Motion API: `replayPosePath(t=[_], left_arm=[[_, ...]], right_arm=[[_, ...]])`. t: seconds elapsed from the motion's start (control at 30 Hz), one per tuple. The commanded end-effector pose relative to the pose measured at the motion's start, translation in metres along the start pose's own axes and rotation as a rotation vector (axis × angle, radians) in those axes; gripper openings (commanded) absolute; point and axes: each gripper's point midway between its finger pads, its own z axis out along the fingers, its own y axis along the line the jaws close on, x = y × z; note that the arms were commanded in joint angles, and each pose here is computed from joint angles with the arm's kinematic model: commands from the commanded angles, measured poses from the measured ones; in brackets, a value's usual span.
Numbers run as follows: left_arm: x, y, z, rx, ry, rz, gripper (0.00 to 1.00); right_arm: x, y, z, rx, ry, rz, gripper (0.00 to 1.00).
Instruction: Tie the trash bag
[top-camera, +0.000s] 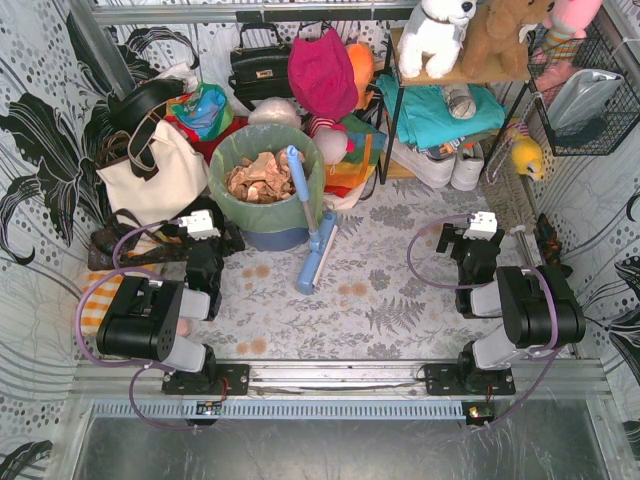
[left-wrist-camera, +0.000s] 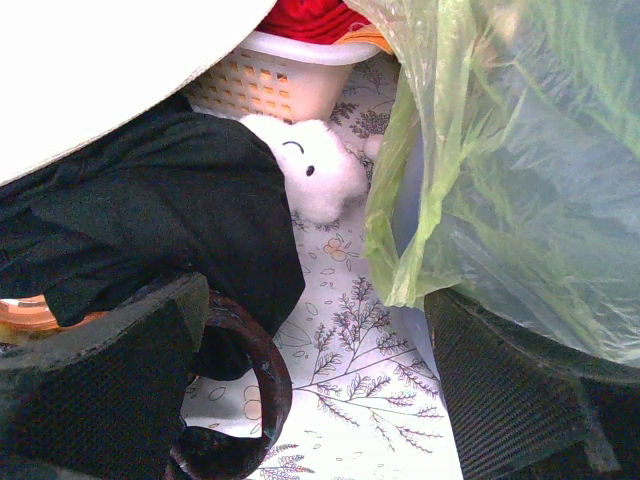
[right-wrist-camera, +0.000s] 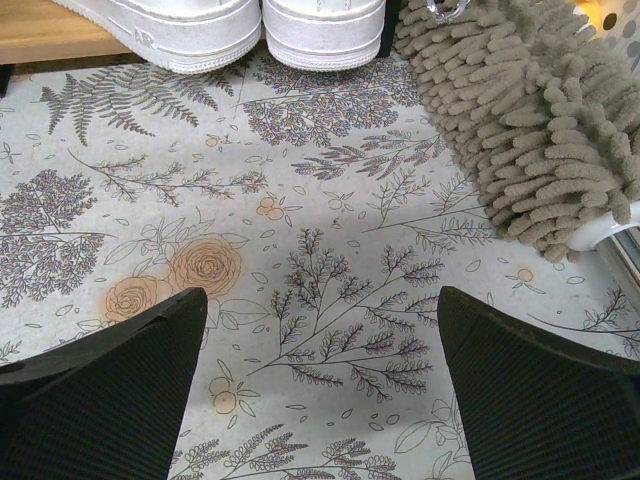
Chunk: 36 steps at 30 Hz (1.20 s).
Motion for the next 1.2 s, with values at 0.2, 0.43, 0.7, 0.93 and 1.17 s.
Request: replayPosePath(t=[0.2,0.43,0.7,0.93,1.17], left_arm=[[-0.014,-0.003,0.005,0.015,-0.048,-0.016,0.98],[-0.016,-0.002,0.002,0.012,-0.062,-0.007,0.98],[-0.043,0.028,-0.018,-0.174,-0.136,-0.106,0.98],[-0.059,0.047,-0.038,-0.319,-0.114,-0.181,0.98],[-0.098,0.037,-0.046,-0.307,-0.108,-0.279,0.98]], right_arm=[[-0.006,-0.002,0.000,0.004,-0.032,0.003,0.97],[-0.006,-0.003,0.000,0.011,-0.031,0.000,0.97],[-0.024,-0.004,0.000,0.013,0.011,-0.003,0.97],[-0.043,-0.004,-0.010,0.007,0.078,0.011,0.97],[-0.080,0.035,-0.030,-0.229,0.057,0.069,0.97]])
